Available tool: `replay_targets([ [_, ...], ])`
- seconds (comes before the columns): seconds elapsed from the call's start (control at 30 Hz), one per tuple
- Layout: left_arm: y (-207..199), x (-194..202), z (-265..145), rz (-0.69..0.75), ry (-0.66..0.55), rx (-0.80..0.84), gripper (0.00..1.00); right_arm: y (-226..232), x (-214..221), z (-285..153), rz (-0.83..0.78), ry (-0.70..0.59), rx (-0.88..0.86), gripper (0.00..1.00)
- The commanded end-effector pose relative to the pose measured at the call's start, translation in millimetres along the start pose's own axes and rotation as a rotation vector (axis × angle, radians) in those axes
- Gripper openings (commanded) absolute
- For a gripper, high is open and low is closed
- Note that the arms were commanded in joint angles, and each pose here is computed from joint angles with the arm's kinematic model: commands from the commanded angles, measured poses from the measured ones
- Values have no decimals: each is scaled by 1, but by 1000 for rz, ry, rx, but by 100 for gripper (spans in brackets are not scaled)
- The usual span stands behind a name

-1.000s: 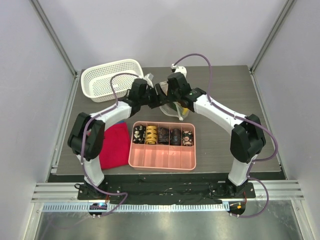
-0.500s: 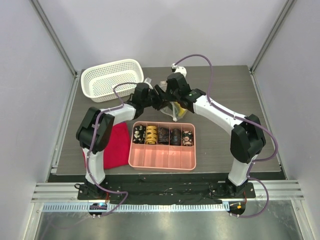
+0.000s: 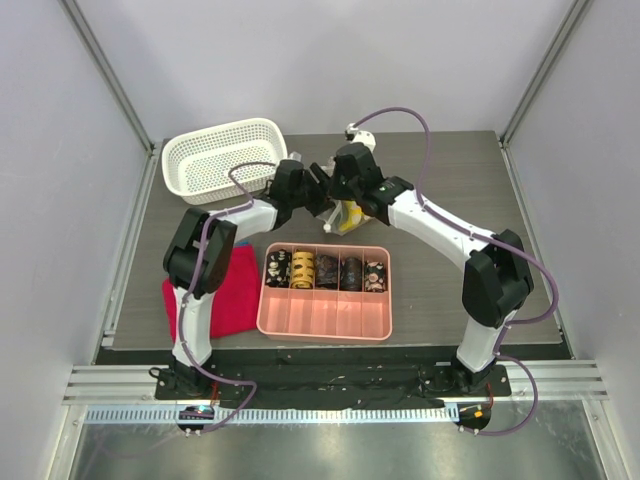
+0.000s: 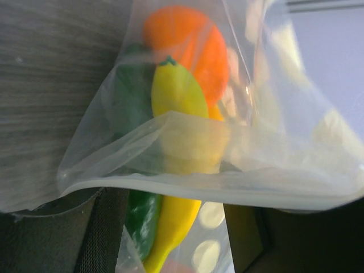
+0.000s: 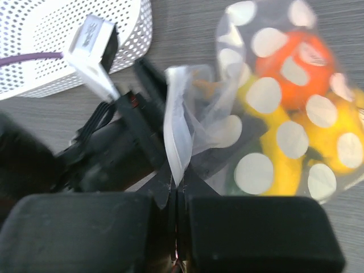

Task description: Open the zip-top bag and remove the fake food

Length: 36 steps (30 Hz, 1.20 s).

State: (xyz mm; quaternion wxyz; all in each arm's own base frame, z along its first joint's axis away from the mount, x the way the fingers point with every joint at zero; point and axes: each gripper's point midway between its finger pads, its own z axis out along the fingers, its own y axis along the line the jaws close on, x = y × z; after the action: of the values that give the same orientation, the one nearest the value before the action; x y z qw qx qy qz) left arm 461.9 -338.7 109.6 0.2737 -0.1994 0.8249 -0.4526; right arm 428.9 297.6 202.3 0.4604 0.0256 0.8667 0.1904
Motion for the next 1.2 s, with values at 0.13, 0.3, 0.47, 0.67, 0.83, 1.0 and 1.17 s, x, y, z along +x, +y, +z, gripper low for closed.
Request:
replay_targets([
  [0.13,-43,-16,31,113,-33,169,58,52,5,-21,30,41,-182,1],
  [0.3,-57,-15,31,161,-38,281,50,54,1,-22,21,33,-191,1],
  [0.47,-63,-10,24,245,-34,330,53,49,1,-22,-9,26,-180,1],
  [0.67,-59,-5,29,266,-14,332,59,47,-3,-24,-7,23,-183,1],
  [0.83,-71,-6,30,273,-8,379,36,38,-6,-25,-13,4,-150,1],
  [1.0,-80,-10,23,307,-20,393,13,23,-11,-22,-1,-7,-108,1],
  [1.17,-85,-15,5,325,-49,384,5,6,-23,-18,2,-35,-48,1],
])
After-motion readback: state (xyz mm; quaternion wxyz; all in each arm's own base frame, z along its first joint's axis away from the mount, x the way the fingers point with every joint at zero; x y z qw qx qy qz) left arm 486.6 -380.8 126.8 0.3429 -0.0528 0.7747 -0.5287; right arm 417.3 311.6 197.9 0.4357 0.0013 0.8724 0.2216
